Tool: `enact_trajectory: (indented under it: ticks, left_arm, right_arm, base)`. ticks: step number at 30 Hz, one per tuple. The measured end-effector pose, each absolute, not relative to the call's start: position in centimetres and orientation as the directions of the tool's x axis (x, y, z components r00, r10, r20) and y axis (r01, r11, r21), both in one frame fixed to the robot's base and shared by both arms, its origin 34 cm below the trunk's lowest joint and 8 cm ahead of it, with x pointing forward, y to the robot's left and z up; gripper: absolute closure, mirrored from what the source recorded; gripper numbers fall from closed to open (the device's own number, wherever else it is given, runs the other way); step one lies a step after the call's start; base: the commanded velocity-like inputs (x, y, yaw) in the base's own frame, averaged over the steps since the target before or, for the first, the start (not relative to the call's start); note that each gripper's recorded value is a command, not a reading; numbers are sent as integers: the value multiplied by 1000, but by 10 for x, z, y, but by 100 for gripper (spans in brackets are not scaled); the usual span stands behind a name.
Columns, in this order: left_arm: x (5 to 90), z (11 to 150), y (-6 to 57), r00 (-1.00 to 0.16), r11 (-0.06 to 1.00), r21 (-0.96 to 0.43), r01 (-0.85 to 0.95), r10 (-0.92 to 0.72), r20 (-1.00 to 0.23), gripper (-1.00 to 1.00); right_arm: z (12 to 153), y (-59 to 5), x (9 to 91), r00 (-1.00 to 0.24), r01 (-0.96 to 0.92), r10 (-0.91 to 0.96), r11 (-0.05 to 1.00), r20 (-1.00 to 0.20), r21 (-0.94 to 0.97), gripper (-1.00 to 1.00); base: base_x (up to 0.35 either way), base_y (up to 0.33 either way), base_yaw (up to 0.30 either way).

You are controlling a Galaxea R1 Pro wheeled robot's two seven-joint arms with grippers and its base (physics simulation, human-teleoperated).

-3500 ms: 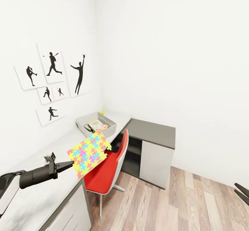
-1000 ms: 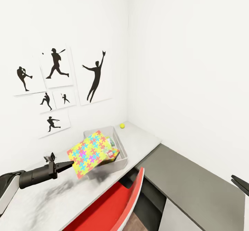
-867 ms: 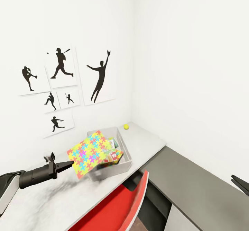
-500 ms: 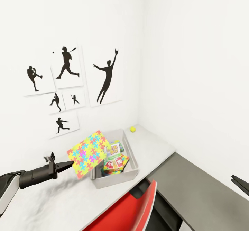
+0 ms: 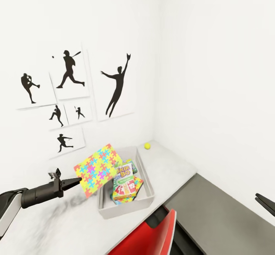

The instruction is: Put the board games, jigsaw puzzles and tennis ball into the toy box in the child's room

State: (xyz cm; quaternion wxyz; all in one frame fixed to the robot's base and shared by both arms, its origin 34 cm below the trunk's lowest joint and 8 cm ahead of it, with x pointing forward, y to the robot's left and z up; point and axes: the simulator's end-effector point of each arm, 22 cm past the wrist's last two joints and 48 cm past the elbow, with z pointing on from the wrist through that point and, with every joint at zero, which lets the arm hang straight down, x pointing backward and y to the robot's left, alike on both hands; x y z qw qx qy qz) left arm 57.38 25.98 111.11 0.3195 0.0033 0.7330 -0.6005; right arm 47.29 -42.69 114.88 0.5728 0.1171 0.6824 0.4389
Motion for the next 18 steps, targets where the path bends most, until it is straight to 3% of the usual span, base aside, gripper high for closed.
enact_trajectory:
  ticks: [18]
  left_arm:
    - [574,1113,261,-796,271,-881,388,-383,-468,100]
  right_arm:
    - [1146,-425,474,-312,-341,670,583,-674,738,-100]
  base:
    - [25,0,0]
